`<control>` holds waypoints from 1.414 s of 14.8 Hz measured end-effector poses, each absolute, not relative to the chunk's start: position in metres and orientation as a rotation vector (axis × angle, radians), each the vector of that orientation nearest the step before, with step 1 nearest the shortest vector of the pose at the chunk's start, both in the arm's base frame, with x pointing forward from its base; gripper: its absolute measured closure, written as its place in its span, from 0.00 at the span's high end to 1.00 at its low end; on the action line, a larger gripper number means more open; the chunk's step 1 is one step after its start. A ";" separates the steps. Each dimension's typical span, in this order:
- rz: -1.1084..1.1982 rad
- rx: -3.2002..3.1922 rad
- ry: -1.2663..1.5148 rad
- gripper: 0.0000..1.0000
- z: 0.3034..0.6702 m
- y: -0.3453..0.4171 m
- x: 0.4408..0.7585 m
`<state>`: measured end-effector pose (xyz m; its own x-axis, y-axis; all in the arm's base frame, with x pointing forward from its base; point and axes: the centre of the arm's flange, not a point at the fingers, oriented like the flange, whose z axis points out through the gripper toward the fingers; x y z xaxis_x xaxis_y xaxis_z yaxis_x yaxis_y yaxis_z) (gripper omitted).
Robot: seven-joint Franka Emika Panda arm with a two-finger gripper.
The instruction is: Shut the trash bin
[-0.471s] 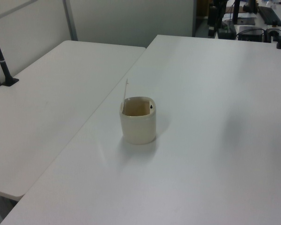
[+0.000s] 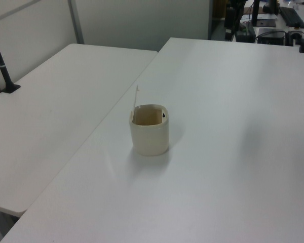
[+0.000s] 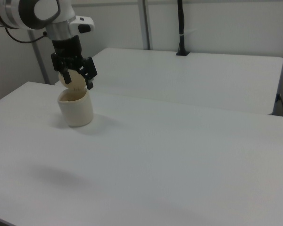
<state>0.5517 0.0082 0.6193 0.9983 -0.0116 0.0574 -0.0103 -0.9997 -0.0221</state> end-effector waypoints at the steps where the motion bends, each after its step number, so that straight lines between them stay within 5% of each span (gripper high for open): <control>1: -0.090 -3.118 0.017 1.00 0.619 0.008 0.552; 13: -0.066 -3.118 -0.107 1.00 0.610 0.023 0.556; 18: -0.135 -3.099 -0.238 0.99 0.598 0.072 0.592; 21: -0.262 -3.072 -0.239 0.89 0.585 0.114 0.616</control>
